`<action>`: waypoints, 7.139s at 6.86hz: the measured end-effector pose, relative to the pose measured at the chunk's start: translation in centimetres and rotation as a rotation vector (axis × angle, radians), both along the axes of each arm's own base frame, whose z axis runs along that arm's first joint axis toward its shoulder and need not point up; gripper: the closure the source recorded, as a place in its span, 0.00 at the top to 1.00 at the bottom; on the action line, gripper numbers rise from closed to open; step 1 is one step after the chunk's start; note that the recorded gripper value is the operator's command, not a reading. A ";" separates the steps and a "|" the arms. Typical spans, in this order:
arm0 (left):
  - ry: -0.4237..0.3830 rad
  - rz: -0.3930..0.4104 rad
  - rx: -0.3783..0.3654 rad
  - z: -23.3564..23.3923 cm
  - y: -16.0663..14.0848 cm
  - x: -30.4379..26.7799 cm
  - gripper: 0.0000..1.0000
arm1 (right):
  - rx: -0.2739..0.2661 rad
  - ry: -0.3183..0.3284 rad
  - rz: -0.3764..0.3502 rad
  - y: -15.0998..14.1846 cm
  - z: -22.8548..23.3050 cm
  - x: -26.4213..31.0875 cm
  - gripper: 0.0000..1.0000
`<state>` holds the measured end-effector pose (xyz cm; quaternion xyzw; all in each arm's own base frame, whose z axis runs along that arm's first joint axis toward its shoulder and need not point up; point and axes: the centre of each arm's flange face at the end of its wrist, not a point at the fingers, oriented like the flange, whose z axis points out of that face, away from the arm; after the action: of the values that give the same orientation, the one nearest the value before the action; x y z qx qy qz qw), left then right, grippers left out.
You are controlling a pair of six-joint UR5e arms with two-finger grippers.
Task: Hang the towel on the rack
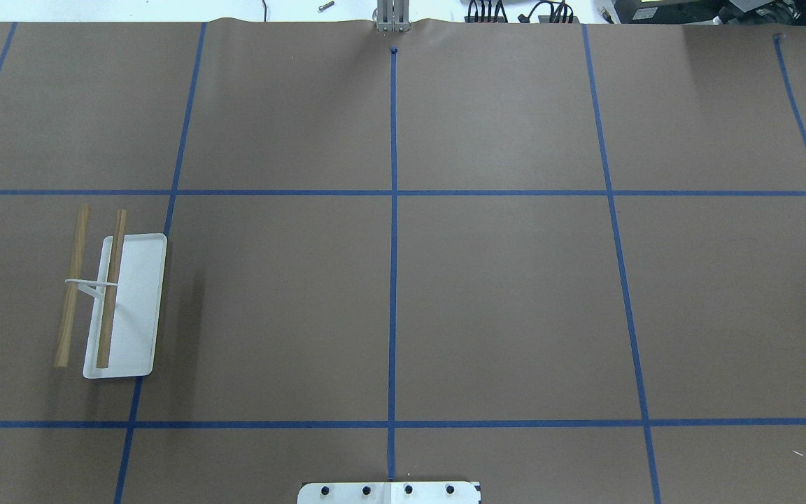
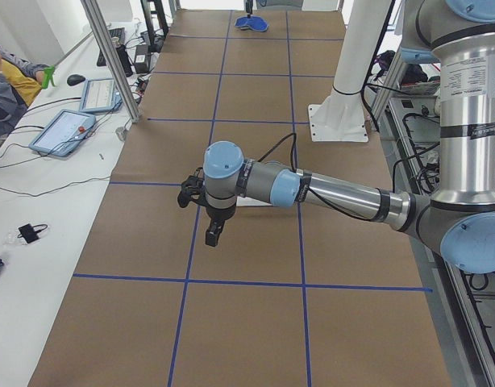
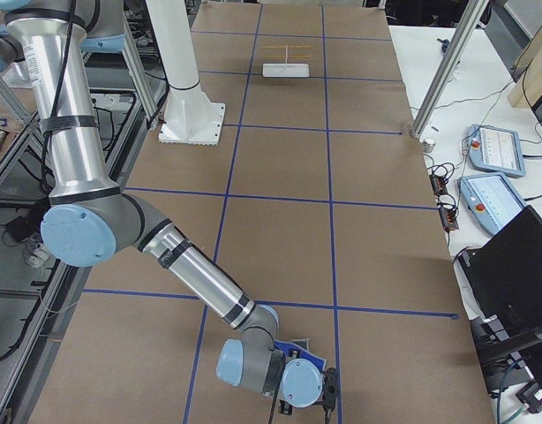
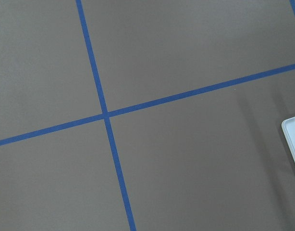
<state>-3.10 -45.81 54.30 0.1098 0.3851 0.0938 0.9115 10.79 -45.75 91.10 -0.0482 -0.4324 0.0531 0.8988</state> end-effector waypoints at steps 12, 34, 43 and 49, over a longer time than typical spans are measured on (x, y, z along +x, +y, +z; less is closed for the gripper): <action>0.200 -0.071 -0.073 -3.3 -0.6 1.4 0.98 | 0.073 -0.078 0.182 -11.9 -21.4 -7.1 0.00; 1.046 -0.774 -1.566 -40.7 -6.6 40.3 0.98 | -0.685 -0.338 1.089 -8.7 -88.0 -45.3 0.00; 1.114 -0.808 -1.681 -42.8 -4.3 43.1 0.03 | -0.753 -0.434 1.134 -7.7 -90.7 -46.0 0.00; 1.109 -0.776 -1.513 -41.6 -4.1 42.7 0.00 | -0.713 -0.415 1.115 -7.6 -89.7 -46.0 1.00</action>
<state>39.59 -49.86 12.67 -0.3506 0.6498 -0.5413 0.4023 -35.20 -53.30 1.44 -0.1203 -0.5116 0.6357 0.5654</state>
